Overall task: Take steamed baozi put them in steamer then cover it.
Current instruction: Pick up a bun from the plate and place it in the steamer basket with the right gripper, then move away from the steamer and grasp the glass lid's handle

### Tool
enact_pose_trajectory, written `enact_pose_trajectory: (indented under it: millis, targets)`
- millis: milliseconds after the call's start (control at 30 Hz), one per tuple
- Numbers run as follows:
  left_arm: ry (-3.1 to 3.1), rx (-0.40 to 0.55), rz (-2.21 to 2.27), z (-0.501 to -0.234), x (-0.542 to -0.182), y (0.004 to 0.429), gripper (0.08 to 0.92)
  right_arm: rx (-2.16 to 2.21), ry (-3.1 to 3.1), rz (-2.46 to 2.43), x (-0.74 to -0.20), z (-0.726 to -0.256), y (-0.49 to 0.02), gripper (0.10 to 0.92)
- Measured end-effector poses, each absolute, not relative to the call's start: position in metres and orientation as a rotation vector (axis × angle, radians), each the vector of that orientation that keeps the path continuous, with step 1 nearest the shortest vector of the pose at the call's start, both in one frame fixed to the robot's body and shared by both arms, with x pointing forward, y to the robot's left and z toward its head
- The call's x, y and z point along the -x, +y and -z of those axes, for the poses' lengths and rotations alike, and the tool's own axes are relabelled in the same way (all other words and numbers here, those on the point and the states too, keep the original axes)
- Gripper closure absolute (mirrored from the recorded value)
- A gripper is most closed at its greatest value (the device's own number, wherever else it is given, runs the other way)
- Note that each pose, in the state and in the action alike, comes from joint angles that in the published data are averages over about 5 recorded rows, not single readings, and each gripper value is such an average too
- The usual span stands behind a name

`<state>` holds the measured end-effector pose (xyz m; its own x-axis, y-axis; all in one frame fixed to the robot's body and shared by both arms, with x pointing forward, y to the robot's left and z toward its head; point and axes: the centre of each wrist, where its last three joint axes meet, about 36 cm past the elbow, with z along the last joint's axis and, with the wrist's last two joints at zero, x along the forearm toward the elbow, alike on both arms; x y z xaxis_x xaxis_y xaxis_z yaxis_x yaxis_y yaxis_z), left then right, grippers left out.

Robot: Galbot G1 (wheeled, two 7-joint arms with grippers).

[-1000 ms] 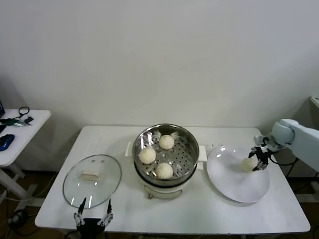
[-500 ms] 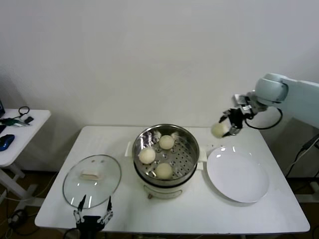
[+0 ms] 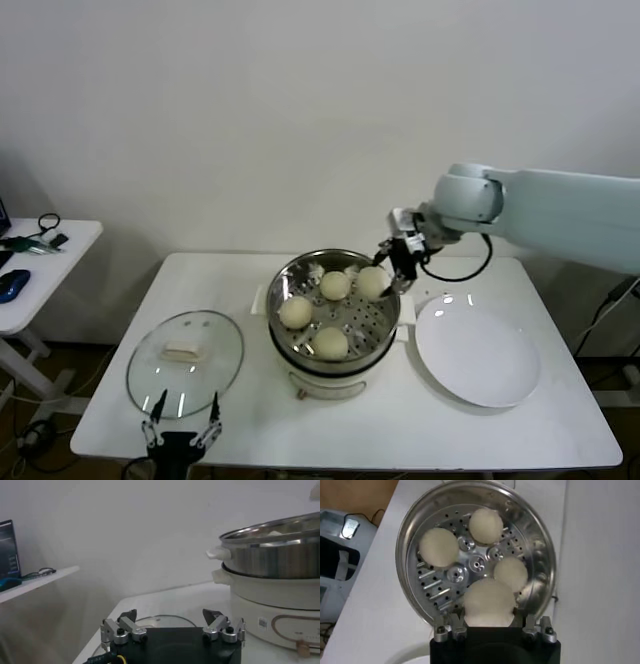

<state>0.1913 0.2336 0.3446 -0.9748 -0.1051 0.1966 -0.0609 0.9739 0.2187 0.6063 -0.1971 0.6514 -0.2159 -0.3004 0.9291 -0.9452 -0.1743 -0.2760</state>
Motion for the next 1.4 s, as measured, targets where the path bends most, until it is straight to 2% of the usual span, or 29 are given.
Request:
enact_pose_trajectory:
  millis: [433, 600, 767, 1167, 1400]
  targets:
    - [-2.910, -0.119, 0.317, -0.344, -0.190, 0.234, 0.177, -1.442, -1.470, -1.420, -0.602, -0.590, -0.174, 0.357]
    - [-2.909, -0.121, 0.316, -0.344, -0.190, 0.234, 0.177, -1.441, -1.475, -1.417, -0.602, -0.584, -0.172, 0.265]
    - [-2.904, -0.135, 0.317, -0.347, -0.189, 0.235, 0.177, -1.456, -1.491, -1.403, -0.604, -0.592, -0.176, 0.203]
    - [-2.932, -0.198, 0.288, -0.357, -0.195, 0.243, 0.177, -1.359, -1.850, -1.235, -0.618, -0.666, -0.227, 0.200]
    - [-2.955, -0.223, 0.286, -0.362, -0.206, 0.252, 0.177, -1.153, -2.253, -1.072, -0.606, -0.653, -0.280, 0.200]
